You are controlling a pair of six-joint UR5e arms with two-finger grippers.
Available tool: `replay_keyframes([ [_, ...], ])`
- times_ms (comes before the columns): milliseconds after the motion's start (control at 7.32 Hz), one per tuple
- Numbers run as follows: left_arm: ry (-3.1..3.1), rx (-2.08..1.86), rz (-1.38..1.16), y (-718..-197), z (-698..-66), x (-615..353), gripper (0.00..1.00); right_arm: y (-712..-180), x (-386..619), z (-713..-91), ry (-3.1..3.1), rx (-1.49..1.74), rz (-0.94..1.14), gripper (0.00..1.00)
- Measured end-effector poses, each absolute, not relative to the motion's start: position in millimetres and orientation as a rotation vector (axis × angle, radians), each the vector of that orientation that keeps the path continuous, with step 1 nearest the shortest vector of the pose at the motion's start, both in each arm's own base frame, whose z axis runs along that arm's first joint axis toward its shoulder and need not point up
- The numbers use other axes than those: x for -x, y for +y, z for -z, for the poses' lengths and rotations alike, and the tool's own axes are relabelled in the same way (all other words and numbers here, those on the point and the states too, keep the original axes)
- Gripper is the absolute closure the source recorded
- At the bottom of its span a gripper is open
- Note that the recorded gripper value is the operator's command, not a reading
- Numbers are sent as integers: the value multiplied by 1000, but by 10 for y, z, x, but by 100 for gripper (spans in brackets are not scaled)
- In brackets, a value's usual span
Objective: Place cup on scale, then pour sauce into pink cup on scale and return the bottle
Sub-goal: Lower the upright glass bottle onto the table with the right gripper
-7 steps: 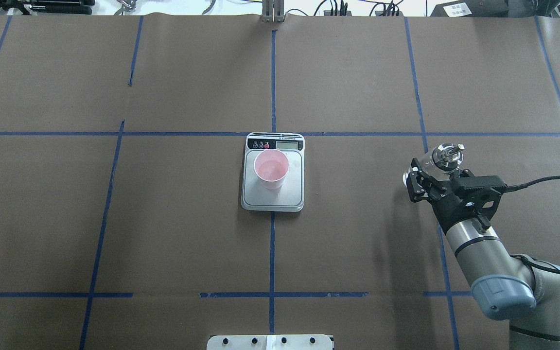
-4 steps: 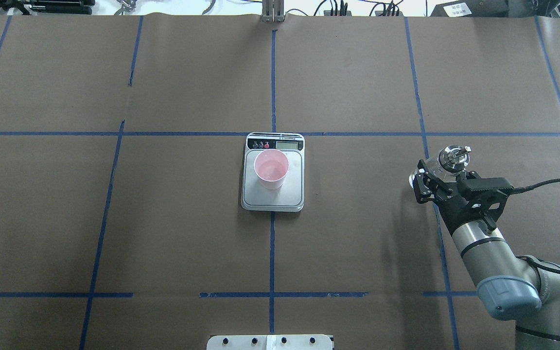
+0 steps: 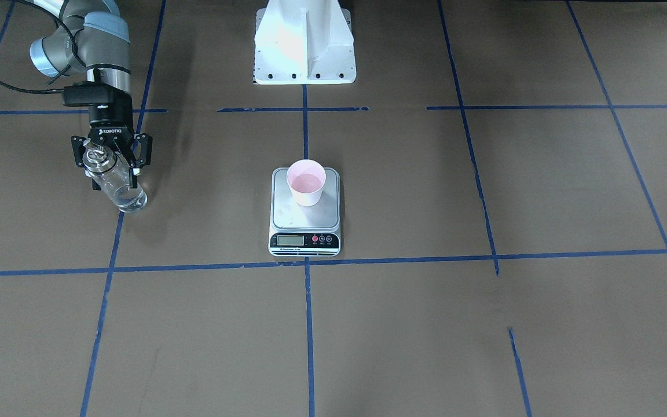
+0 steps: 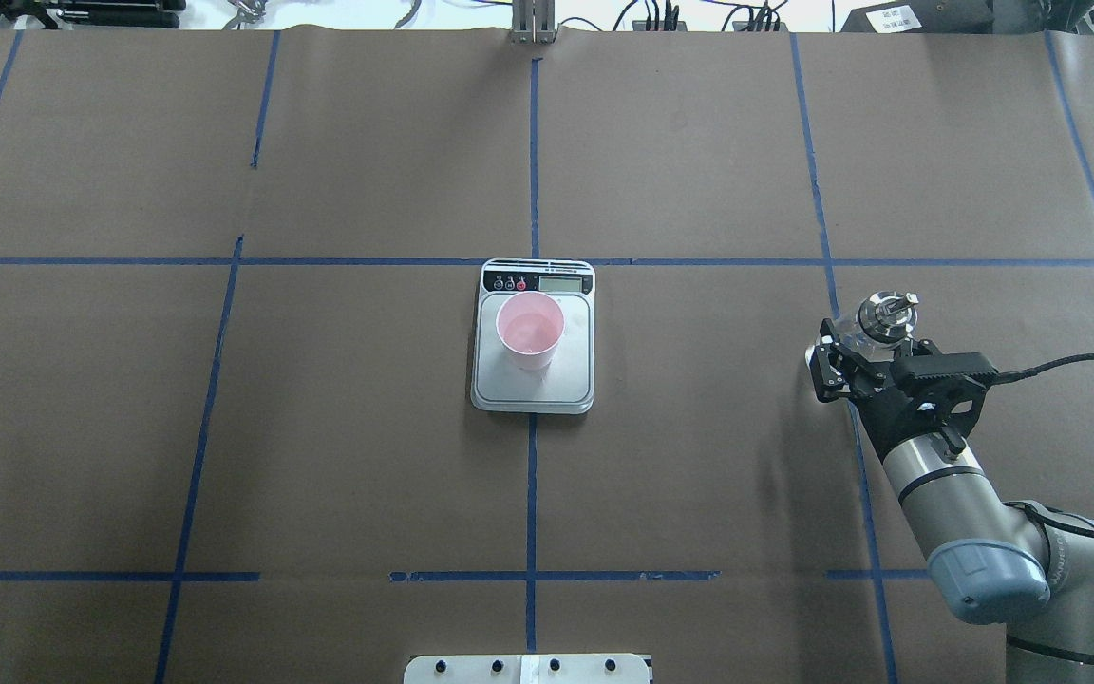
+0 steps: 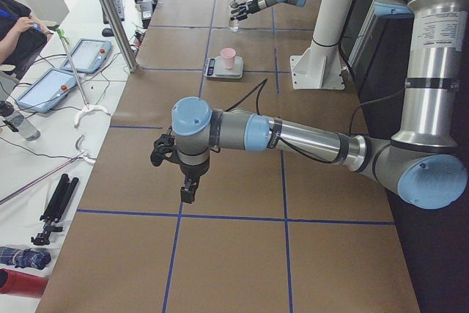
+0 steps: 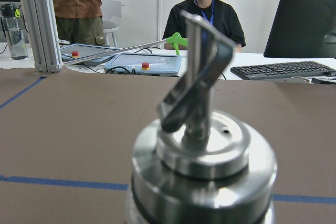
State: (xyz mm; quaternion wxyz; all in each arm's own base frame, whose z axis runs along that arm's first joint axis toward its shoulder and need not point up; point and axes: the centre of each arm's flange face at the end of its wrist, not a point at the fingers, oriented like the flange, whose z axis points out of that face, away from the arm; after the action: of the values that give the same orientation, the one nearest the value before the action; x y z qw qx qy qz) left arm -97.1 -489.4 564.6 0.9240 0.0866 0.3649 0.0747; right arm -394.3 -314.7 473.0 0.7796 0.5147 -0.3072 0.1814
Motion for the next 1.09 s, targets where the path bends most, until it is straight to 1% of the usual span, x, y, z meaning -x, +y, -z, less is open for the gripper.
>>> replay_keyframes([
  [137, 749, -177, -153, -4894, -5647, 970, 0, -3150, 3965, -4766, -658, -1112, -388, 100],
  [273, 749, -177, -153, -4893, -5649, 970, 0, -3156, 3993, -4801, -651, -1111, -384, 98],
  [410, 749, -177, -153, -4893, -5650, 970, 0, -3158, 4009, -4818, -648, -1111, -382, 85],
  [547, 749, -177, -153, -4893, -5653, 970, 0, -3160, 4016, -4823, -647, -1111, -381, 62],
  [683, 749, -176, -153, -4893, -5655, 971, 0, -3158, 4020, -4822, -647, -1111, -380, 35],
  [820, 749, -176, -153, -4893, -5657, 971, 0, -3156, 4023, -4815, -650, -1110, -380, 0],
  [1093, 749, -177, -153, -4893, -5656, 970, 0, -3154, 4022, -4789, -655, -1111, -384, 0],
])
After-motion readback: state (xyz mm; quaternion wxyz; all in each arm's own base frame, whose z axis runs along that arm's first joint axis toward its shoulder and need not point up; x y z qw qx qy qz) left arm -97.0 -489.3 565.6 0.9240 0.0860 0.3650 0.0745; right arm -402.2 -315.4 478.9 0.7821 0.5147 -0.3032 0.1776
